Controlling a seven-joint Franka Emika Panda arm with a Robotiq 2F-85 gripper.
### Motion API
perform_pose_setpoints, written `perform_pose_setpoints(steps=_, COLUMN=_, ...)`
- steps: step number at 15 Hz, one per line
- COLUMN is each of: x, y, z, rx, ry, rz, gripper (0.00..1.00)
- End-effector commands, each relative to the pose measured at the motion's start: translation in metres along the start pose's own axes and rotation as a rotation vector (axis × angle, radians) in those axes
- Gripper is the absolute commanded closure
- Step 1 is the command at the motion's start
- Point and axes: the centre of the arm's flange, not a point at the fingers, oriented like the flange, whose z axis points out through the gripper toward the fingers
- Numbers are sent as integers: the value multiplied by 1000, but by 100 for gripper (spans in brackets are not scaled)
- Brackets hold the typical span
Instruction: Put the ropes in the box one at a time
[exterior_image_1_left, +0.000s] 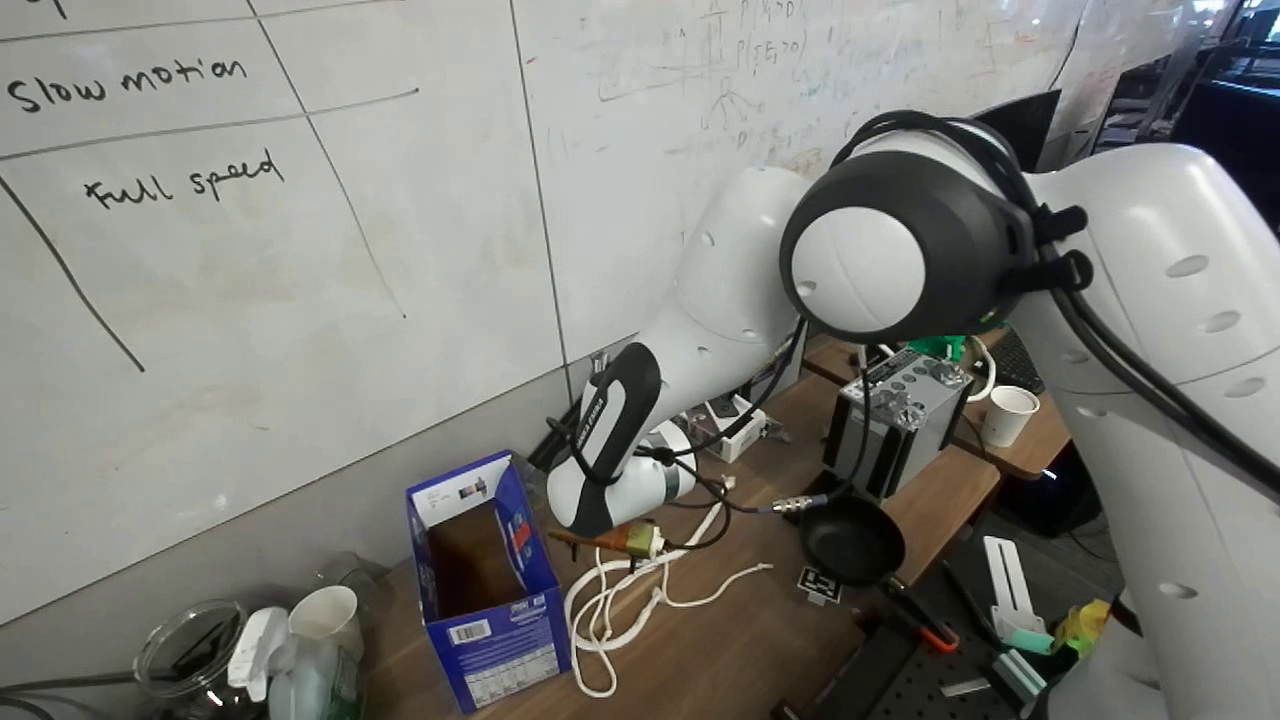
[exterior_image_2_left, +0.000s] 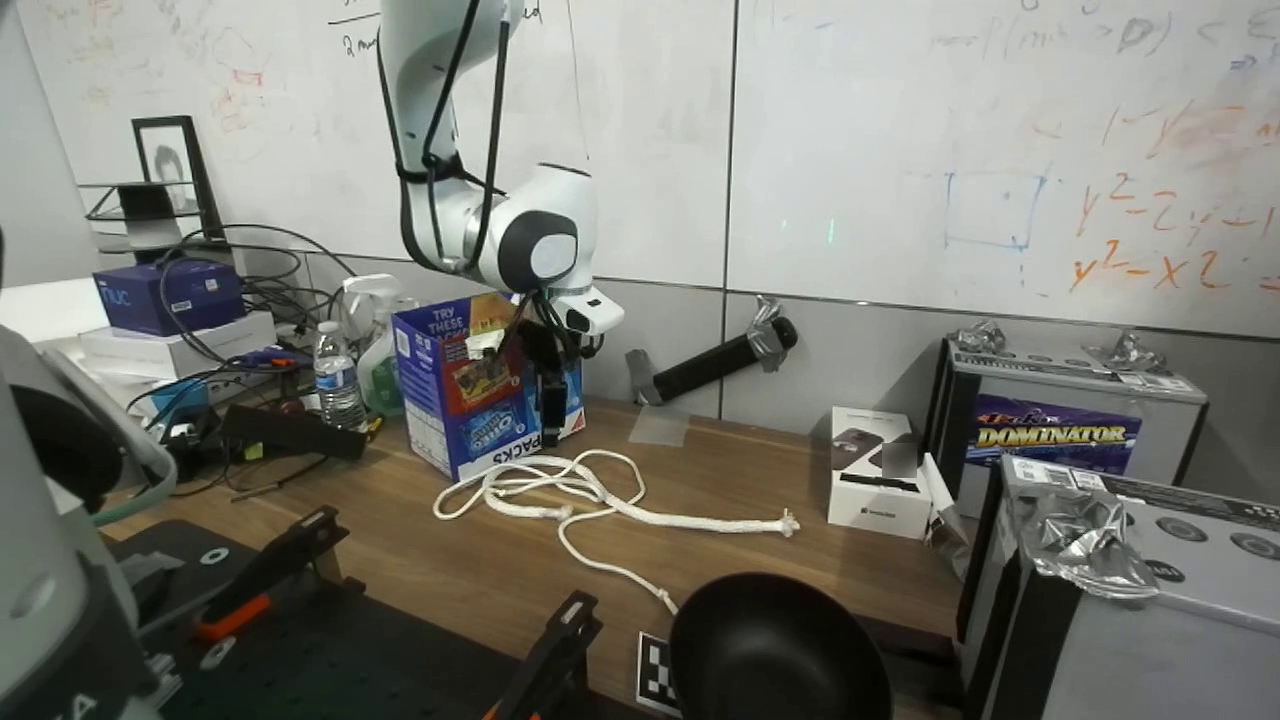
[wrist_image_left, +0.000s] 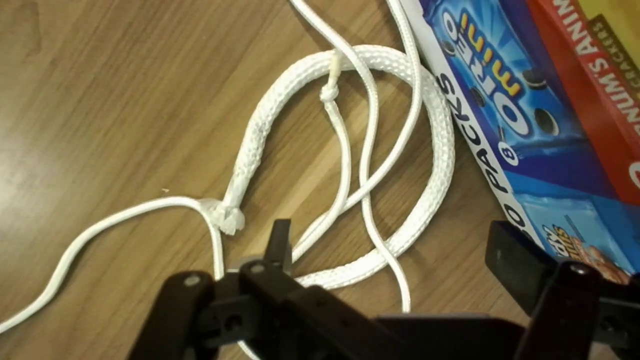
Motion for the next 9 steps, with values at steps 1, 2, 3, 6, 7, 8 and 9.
perform_pose_setpoints(steps=1, x=3, y=-5, z=22, rx=32, ry=17, rz=-34, gripper=0)
perform_pose_setpoints(steps=2, x=3, y=-4, z=26, rx=37, ry=16, rz=-38, gripper=0)
perform_pose_setpoints(steps=3, x=2, y=-2, z=33, rx=38, ry=14, rz=-41, gripper=0)
perform_pose_setpoints(steps=6, x=2, y=1, z=44, rx=45, ry=13, rz=-49, gripper=0)
perform_pose_setpoints(steps=7, x=2, y=2, z=47, rx=46, ry=12, rz=-52, gripper=0)
perform_pose_setpoints(steps=8, x=2, y=2, z=49, rx=49, ry=13, rz=-56, gripper=0)
perform_pose_setpoints(steps=9, x=2, y=3, z=51, rx=50, ry=12, rz=-59, gripper=0)
